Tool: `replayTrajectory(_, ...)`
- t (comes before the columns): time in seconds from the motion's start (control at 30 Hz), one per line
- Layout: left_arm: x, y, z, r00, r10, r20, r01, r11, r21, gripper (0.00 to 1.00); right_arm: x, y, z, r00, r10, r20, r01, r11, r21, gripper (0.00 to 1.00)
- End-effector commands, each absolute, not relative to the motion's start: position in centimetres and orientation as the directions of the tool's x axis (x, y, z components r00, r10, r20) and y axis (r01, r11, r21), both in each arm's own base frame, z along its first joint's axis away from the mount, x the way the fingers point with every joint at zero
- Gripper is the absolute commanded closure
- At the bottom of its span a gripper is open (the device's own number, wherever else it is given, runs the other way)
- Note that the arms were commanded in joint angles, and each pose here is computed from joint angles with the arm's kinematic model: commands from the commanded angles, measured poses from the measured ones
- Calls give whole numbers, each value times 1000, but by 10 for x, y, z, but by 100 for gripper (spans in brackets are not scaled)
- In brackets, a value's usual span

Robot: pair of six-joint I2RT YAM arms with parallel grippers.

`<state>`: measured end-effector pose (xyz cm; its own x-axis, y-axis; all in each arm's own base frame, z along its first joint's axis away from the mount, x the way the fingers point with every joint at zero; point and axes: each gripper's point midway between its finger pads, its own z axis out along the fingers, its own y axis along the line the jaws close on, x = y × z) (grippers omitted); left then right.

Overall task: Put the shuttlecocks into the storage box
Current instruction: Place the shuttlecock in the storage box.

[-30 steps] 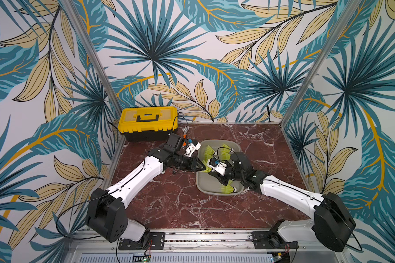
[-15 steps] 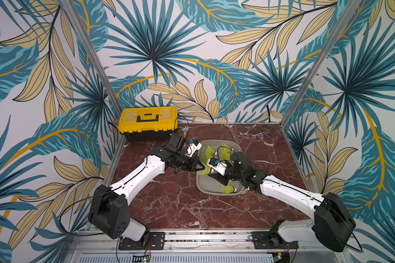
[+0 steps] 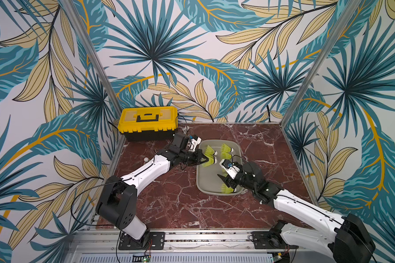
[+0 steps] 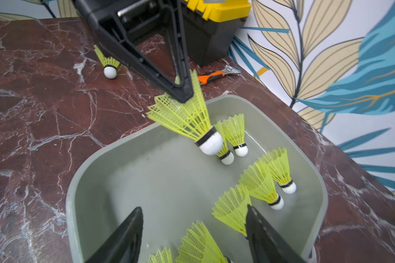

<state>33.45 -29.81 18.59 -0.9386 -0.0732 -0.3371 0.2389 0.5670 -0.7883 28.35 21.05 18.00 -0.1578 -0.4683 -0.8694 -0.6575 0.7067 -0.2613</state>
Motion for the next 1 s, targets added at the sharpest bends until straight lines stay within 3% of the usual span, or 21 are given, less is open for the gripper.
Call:
replayTrajectory(0.0, 342, -304, 177, -936, -115, -334, 217, 559, -801, 100, 286, 189, 190, -202, -387, -900, -549, 805, -224, 28)
replayTrajectory(0.97, 354, -321, 104, -970, 70, -232, 216, 689, -692, 100, 275, 161, 188, -231, -338, -912, -458, 865, -204, 27)
